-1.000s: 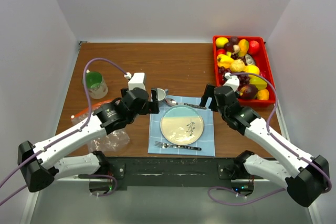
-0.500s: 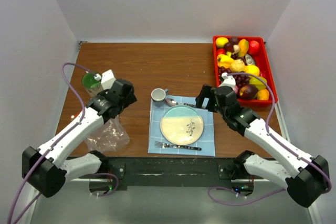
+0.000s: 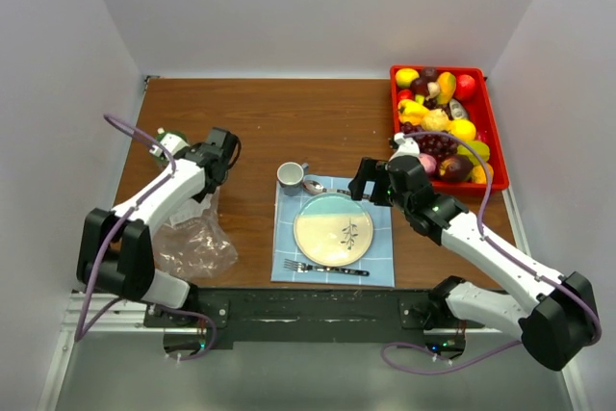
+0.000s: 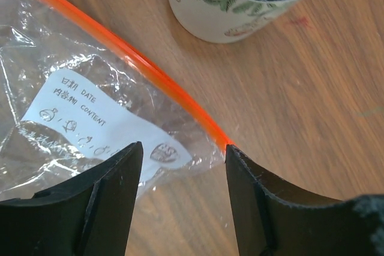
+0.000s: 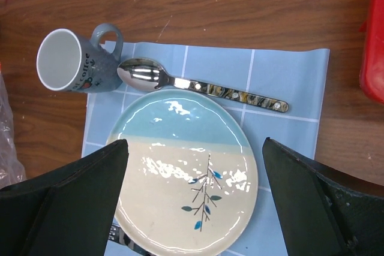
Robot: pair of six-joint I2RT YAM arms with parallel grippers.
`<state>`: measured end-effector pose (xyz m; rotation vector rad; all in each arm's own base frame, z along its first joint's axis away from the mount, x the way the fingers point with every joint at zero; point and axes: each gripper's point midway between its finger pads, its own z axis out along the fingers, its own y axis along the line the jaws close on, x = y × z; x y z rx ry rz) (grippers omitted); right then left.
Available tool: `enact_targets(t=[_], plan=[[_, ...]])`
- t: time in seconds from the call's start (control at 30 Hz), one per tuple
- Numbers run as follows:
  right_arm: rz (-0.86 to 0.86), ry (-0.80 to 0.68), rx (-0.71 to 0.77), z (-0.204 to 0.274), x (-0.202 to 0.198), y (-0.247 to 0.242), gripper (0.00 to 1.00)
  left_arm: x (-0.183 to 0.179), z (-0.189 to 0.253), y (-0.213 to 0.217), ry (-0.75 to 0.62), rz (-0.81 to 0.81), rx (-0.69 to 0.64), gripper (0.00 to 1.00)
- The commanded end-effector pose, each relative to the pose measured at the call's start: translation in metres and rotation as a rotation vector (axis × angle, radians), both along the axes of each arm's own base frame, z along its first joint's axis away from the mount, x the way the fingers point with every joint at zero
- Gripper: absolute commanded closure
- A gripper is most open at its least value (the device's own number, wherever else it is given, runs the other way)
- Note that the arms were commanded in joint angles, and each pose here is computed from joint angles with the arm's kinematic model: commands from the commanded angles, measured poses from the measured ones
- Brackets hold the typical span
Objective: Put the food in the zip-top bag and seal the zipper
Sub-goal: Pick up the zipper food storage bag at the center of the board.
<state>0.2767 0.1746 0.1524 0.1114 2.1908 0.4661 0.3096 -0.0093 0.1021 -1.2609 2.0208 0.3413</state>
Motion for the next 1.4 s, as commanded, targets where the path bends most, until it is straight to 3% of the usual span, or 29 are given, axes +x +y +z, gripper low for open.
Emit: enact_targets(t=[0.0,0.6,1.03,1.23,1.37], plan=[[0.03,-0.058,0.01,0.015,0.003,0.003,0.01,0.017,0.007,0.02,-0.066,0.125,0.064,0.38],[0.06,-0.065,-0.001,0.013,-0.005,0.001,0.01,0.036,-0.021,0.032,0.008,0.185,0.195,0.36],[0.064,-0.07,-0.005,0.015,-0.01,-0.003,0.01,0.037,-0.04,0.031,0.031,0.183,0.197,0.4],[0.07,-0.074,-0.007,0.016,-0.012,-0.004,0.01,0.029,-0.044,0.031,0.045,0.178,0.188,0.5],[0.075,-0.078,0.002,0.017,-0.013,-0.003,0.01,0.02,-0.05,0.03,0.064,0.17,0.176,0.68]])
